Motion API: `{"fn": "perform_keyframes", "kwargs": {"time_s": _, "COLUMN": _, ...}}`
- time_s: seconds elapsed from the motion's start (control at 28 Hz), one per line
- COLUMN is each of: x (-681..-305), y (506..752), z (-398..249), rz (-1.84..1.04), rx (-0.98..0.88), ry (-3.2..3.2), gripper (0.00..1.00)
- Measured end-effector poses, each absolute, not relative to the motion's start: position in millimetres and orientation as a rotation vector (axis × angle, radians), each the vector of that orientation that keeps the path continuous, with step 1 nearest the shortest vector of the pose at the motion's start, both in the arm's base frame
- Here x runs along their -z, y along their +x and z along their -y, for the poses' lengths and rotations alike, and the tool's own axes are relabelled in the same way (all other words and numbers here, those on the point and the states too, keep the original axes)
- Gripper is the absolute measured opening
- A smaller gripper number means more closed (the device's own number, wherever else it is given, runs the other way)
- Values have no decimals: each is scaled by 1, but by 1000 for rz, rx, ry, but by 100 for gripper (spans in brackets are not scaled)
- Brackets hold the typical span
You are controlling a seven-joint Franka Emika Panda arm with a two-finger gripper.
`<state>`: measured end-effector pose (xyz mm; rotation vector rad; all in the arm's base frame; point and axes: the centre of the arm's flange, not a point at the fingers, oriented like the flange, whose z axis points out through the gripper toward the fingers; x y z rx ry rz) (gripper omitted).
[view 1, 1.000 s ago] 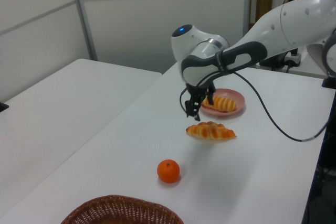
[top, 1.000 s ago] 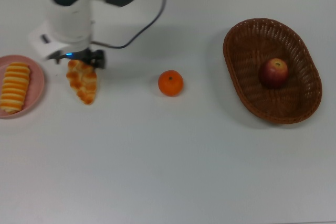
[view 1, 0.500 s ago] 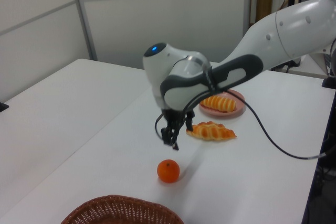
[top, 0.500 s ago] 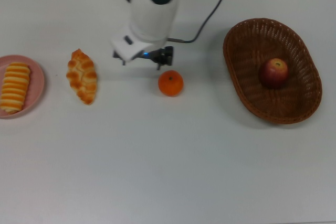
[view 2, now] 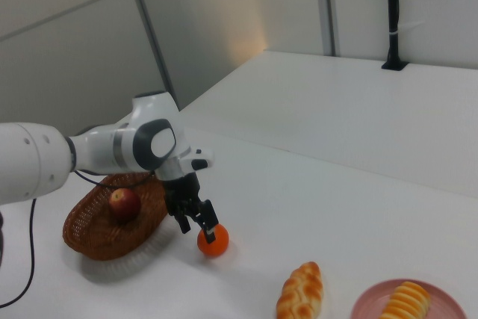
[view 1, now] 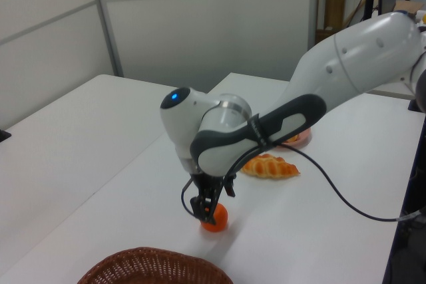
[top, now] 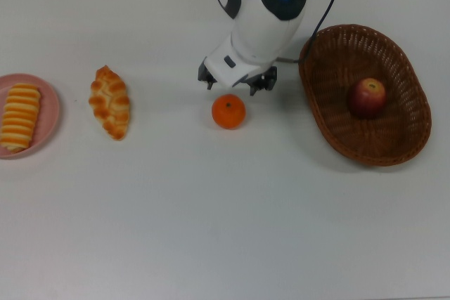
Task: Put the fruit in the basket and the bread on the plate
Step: 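Move down to the orange and grasp it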
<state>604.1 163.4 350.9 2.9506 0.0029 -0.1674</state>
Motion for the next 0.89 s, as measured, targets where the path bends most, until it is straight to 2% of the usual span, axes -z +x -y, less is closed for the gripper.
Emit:
{"fn": "perform_keyframes", "kwargs": {"time_s": 0.29, "x": -315, "y": 612, "z": -175, "rz": 12, "rx": 159, "ry": 2963, "gripper": 100}}
{"fn": "perform_keyframes", "kwargs": {"time_s": 0.54, "x": -314, "y": 612, "z": -183, "rz": 23, "rx": 143, "ry": 2965, "gripper": 100}}
{"fn": "perform_keyframes", "kwargs": {"time_s": 0.89, "x": -314, "y": 628, "z": -169, "rz": 35, "rx": 4, "ry": 2947, "gripper": 99}}
